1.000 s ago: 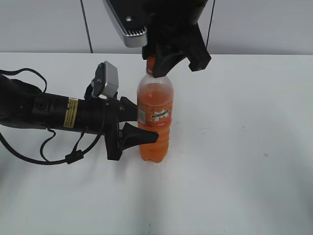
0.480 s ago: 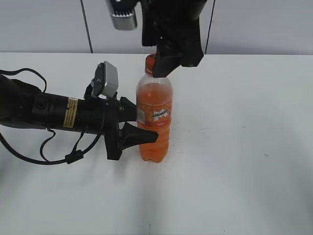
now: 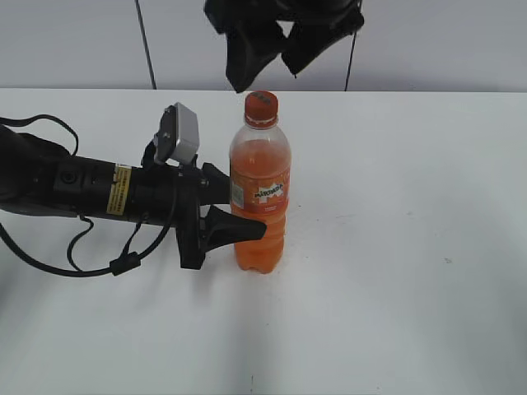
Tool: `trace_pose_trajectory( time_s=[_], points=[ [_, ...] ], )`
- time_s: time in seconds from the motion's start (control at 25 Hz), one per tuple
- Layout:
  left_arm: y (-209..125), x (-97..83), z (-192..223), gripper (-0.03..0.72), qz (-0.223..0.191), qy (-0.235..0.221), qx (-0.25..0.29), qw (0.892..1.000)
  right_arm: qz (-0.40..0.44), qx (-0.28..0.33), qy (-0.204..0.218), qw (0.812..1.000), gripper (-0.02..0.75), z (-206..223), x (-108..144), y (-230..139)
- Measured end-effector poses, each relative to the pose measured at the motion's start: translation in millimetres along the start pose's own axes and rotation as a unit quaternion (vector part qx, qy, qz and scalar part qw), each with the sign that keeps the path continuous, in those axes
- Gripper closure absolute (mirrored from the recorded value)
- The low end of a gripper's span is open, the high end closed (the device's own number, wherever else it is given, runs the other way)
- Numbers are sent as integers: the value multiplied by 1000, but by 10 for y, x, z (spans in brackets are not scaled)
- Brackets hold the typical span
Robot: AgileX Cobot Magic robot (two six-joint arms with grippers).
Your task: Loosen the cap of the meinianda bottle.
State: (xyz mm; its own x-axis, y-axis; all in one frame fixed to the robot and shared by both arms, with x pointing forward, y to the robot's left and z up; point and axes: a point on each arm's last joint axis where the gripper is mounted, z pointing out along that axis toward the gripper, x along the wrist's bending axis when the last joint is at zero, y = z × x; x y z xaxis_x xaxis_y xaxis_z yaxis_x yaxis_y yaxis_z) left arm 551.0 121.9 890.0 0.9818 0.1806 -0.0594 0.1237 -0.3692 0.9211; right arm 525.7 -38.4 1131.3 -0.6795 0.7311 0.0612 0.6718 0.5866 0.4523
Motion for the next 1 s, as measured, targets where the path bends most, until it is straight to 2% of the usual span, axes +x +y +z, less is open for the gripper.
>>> trace_pose_trajectory(
  time_s=[0.08,0.16,0.6,0.72,0.8,0.84,1.0],
  points=[
    [0,0,0,305,0,0,0,1000,72,-1,0,997,233,0,-1,1],
    [0,0,0,305,0,0,0,1000,96,0,-2,995,237,16,-5,4],
    [0,0,0,305,0,0,0,1000,105,37,-22,993,273,368,-58,14],
    [0,0,0,305,0,0,0,1000,106,39,-22,993,332,394,-59,15],
    [2,2,0,305,-1,1,-1,1000,107,38,-21,993,444,395,-57,18],
    [1,2,0,305,-1,1,-1,1000,107,37,-20,993,467,395,-56,20],
    [1,2,0,305,-1,1,-1,1000,76,36,-19,996,465,395,-56,22]
  ],
)
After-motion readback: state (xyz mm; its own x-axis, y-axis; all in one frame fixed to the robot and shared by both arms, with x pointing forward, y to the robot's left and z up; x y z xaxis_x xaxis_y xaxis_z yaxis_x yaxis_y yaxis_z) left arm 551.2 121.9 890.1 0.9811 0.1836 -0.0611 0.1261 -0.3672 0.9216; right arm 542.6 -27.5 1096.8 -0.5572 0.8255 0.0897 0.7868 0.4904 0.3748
